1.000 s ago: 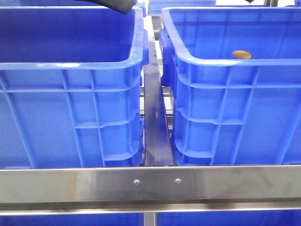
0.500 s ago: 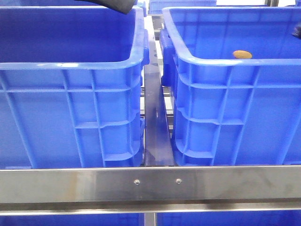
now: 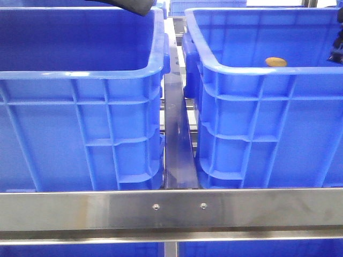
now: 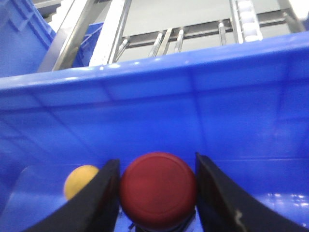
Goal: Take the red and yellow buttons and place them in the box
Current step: 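Lower the red button with the right gripper beside the yellow one and release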
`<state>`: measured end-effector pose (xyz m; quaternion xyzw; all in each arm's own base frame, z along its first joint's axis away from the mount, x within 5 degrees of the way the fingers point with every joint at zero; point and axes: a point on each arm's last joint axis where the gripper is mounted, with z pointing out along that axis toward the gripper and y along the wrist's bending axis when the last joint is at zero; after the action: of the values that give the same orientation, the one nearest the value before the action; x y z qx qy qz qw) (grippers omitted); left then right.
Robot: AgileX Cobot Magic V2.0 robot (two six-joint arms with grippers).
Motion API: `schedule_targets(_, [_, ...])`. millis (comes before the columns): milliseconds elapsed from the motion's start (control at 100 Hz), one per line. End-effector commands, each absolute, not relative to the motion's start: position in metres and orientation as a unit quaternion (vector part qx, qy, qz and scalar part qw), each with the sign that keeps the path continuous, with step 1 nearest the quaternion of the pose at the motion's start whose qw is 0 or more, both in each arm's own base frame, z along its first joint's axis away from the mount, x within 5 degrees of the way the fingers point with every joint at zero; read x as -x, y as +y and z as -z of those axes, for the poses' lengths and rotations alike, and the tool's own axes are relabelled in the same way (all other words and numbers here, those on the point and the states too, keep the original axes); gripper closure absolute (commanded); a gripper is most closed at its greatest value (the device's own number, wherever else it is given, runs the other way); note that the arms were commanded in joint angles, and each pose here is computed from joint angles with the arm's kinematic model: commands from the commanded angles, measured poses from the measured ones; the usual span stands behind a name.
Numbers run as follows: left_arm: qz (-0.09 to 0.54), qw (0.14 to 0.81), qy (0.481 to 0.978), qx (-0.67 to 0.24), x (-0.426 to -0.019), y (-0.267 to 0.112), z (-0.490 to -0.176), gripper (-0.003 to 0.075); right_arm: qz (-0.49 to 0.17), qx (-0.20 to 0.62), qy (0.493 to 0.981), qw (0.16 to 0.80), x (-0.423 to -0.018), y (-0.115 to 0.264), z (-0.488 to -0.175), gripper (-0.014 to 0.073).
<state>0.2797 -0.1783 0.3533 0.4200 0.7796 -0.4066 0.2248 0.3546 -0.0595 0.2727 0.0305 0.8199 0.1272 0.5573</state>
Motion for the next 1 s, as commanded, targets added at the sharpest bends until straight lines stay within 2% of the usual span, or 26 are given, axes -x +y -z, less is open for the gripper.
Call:
schedule_targets(0, [0.438, 0.247, 0.751, -0.427, -0.266, -0.180, -0.380, 0.0029, -0.160, -0.058, 0.783, 0.598, -0.364, -0.061, -0.296, 0.0330])
schedule_targets(230, [0.438, 0.247, 0.751, -0.427, -0.266, -0.180, -0.380, 0.0029, -0.168, -0.047, 0.787, 0.592, -0.391, -0.059, -0.286, 0.0330])
schedule_targets(430, [0.438, 0.247, 0.752, -0.426, -0.266, -0.180, -0.380, 0.0029, -0.144, -0.019, 0.798, 0.585, -0.408, -0.052, -0.273, 0.0330])
schedule_targets(880, [0.438, 0.247, 0.752, -0.426, -0.266, -0.180, -0.380, 0.0029, -0.121, -0.024, 0.815, 0.566, -0.419, -0.058, -0.253, 0.0330])
schedule_targets(990, [0.438, 0.247, 0.752, -0.426, -0.266, -0.180, -0.380, 0.0029, -0.120, -0.024, 0.815, 0.566, -0.419, -0.058, -0.253, 0.0301])
